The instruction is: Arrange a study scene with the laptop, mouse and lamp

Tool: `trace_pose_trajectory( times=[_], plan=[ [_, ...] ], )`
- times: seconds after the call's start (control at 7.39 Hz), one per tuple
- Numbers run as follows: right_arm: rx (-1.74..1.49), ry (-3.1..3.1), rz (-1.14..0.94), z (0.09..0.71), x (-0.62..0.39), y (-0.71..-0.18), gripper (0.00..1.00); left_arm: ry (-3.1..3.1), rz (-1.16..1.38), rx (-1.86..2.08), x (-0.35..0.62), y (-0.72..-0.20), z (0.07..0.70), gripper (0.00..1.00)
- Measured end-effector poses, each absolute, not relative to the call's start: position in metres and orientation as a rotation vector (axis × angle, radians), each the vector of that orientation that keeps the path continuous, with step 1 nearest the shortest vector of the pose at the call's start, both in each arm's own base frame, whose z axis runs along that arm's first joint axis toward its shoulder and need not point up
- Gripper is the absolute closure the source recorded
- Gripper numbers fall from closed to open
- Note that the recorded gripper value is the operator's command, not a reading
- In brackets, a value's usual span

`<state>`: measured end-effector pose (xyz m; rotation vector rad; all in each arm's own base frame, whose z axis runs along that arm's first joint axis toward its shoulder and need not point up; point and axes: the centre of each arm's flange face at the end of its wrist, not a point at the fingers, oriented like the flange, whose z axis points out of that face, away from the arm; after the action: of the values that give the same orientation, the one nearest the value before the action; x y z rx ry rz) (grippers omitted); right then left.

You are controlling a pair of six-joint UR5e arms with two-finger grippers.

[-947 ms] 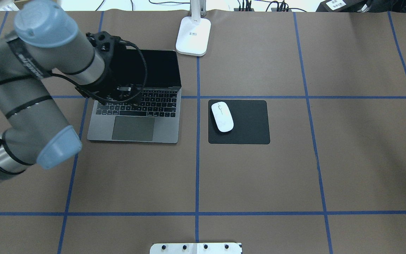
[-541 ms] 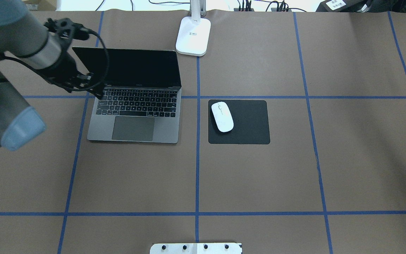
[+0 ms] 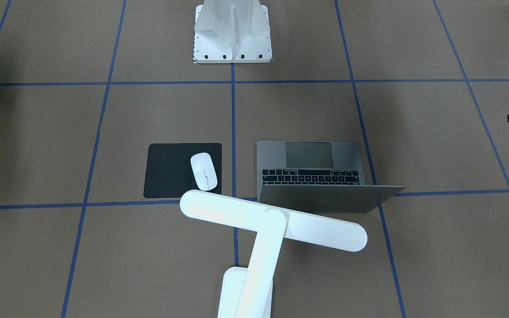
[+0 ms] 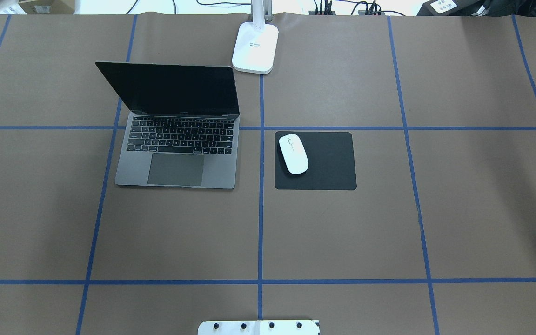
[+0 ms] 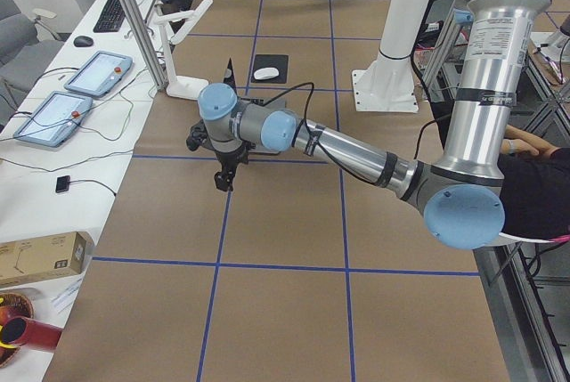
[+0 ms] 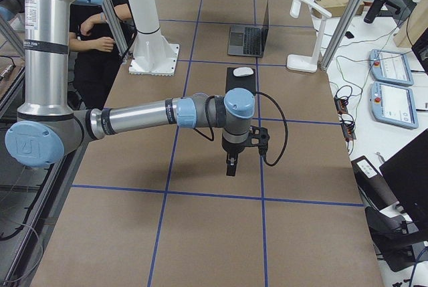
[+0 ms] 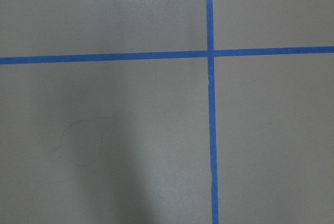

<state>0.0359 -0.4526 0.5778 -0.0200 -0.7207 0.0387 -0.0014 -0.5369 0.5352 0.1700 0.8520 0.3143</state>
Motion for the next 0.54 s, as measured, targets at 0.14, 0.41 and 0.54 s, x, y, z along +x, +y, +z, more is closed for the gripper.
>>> trace_pose_trajectory(
  times=[0.14, 0.41, 0.54],
  plan=[
    [-0.021, -0.725, 0.036, 0.581, 0.039, -0.452, 0.00, 0.848, 0.300, 0.156, -0.036, -0.534, 0.577, 0.00],
    [-0.026, -0.740, 0.040, 0.585, 0.041, -0.445, 0.00, 0.854, 0.271, 0.112, -0.064, -0.495, 0.632, 0.00],
    [-0.028, -0.744, 0.050, 0.587, 0.045, -0.440, 0.00, 0.856, 0.261, 0.099, -0.067, -0.476, 0.640, 0.00]
  ],
)
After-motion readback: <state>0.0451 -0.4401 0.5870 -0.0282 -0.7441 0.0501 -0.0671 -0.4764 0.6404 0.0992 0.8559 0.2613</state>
